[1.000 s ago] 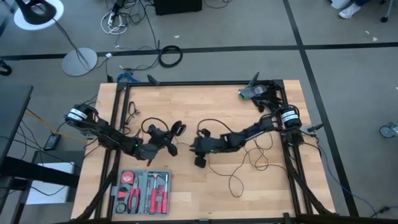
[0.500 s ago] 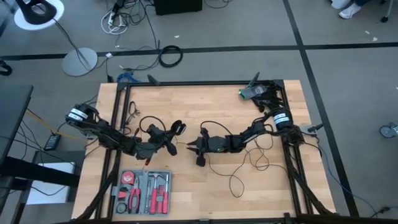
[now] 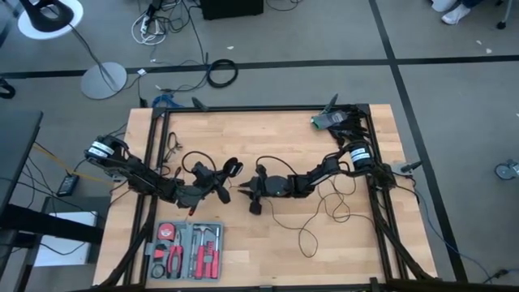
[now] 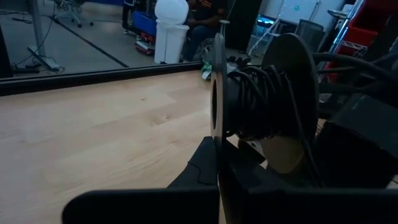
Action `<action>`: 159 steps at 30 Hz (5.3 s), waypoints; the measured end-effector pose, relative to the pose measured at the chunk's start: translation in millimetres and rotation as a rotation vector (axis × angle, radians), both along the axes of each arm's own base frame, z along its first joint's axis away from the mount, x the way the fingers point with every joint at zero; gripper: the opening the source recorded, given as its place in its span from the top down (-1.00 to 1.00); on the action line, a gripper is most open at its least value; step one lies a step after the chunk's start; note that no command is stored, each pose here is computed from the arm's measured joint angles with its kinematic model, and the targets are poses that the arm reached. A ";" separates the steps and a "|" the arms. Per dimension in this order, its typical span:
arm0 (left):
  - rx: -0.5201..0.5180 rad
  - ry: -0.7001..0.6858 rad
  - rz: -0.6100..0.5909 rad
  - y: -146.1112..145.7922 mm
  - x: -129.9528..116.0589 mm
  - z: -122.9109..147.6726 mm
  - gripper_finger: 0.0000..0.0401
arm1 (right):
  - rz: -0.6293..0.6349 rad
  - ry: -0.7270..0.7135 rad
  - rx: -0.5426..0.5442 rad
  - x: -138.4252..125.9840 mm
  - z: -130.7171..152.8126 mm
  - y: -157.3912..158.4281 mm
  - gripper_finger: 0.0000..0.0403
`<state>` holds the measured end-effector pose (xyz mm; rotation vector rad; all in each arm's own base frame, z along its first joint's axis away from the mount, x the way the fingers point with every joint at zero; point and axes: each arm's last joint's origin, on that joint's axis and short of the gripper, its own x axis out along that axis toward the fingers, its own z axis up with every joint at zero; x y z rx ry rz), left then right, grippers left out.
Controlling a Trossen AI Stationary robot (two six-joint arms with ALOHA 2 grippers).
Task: Coil cords
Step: Coil the black wire onto the spool
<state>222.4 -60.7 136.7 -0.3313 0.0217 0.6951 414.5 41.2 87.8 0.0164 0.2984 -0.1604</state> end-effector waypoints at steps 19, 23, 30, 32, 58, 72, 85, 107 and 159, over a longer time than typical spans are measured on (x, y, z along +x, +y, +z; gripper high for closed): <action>0.006 -0.022 -0.003 -0.3 0.8 3.4 1.00 | -0.015 0.086 0.017 -2.2 -8.0 -6.6 0.95; 0.025 -0.001 -0.016 -0.5 0.8 2.8 1.00 | -0.047 0.130 0.069 -4.4 -10.6 -7.9 0.97; 0.035 0.011 -0.033 -0.8 1.1 2.7 1.00 | -0.170 0.327 0.162 -20.1 13.9 -30.5 0.99; 0.033 0.009 -0.039 -1.0 1.2 2.9 1.00 | -0.198 0.366 0.160 -25.4 23.8 -39.8 0.99; 0.040 0.078 -0.004 0.8 -1.1 -5.5 1.00 | -0.122 0.176 0.225 -34.3 207.8 -56.3 1.00; 0.030 0.076 0.013 -0.7 3.3 -2.7 1.00 | 0.017 0.171 0.100 34.3 167.0 -19.5 1.00; 0.023 0.066 -0.002 -1.6 4.7 -1.3 1.00 | 0.026 0.372 0.117 45.3 103.5 -3.0 1.00; 0.017 0.044 0.007 -1.8 4.7 0.5 1.00 | -0.003 0.241 0.202 -13.0 21.7 7.9 0.70; 0.011 0.044 -0.019 -2.3 5.3 0.7 1.00 | -0.048 -0.121 0.284 -56.7 15.4 -25.3 0.40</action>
